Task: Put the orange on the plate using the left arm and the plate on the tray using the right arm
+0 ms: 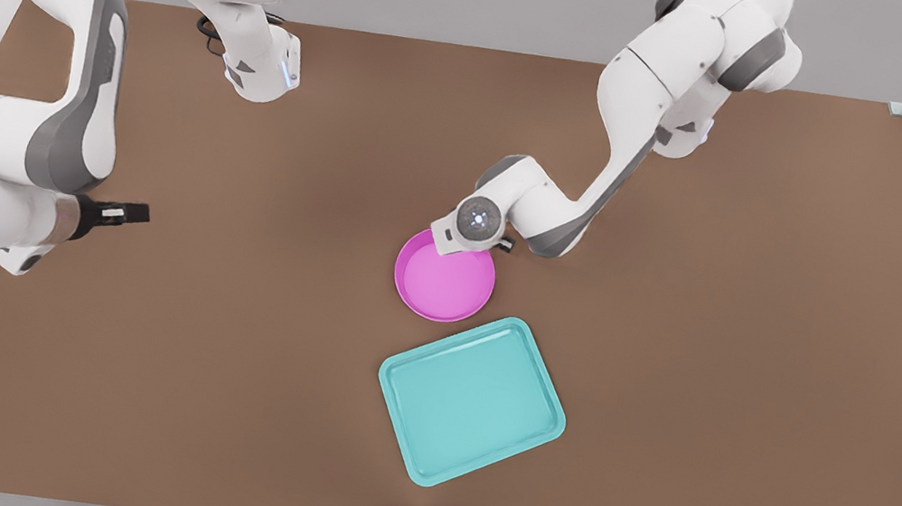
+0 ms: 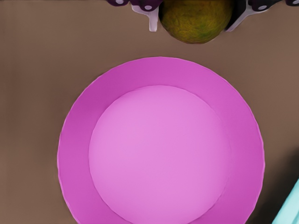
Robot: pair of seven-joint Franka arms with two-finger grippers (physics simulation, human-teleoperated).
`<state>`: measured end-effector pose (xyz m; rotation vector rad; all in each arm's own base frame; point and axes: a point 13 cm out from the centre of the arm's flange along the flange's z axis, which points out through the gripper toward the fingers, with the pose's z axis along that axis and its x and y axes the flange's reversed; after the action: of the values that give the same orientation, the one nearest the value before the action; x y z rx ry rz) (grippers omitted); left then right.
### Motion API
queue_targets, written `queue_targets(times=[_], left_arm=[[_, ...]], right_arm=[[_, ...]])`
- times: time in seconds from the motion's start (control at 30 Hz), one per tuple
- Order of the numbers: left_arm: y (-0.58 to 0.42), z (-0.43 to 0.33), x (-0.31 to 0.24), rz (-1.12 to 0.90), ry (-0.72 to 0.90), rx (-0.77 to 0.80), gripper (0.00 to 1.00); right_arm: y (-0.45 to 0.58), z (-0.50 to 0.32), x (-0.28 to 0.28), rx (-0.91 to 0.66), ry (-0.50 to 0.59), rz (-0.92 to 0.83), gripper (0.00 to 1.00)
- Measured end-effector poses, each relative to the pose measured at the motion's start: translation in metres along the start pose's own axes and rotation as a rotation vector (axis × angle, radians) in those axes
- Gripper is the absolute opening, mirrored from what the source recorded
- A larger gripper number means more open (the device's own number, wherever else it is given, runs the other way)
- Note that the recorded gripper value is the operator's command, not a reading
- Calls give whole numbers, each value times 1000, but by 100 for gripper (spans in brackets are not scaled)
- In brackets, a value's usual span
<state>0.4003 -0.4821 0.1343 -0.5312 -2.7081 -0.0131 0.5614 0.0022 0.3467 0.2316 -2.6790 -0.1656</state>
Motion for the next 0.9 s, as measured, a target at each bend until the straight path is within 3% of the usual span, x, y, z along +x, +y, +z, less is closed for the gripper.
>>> queue_targets(times=[0.2, 0.33, 0.37, 0.4, 0.5, 0.53, 0.6, 0.7, 0.8, 0.9], left_arm=[[-20, 8, -30, -186, 17, 45, 69], [-4, -3, -52, -313, -12, 83, 72], [-4, -5, -55, -335, -18, 89, 75], [-4, -5, -59, -357, -24, 97, 100], [2, -15, -69, -425, -54, 118, 100], [29, -40, -76, -478, -85, 120, 100], [167, -178, -76, -658, -190, 180, 100], [400, -337, 18, -932, -323, 182, 100], [452, -366, 123, -920, -334, 151, 100], [462, -368, 137, -852, -339, 85, 100]], right_arm=[[138, 142, -34, -142, 89, -121, 100], [210, 212, -50, -151, 43, -157, 100], [220, 222, -56, -151, 19, -157, 100], [225, 231, -61, -151, -4, -149, 100], [253, 260, -72, -136, -69, -155, 100], [271, 271, -75, -127, -91, -169, 100], [307, 292, -83, -125, -133, -188, 100], [359, 318, -99, -155, -196, -190, 100], [394, 325, -115, -207, -259, -161, 100], [410, 327, -123, -232, -300, -133, 100]])
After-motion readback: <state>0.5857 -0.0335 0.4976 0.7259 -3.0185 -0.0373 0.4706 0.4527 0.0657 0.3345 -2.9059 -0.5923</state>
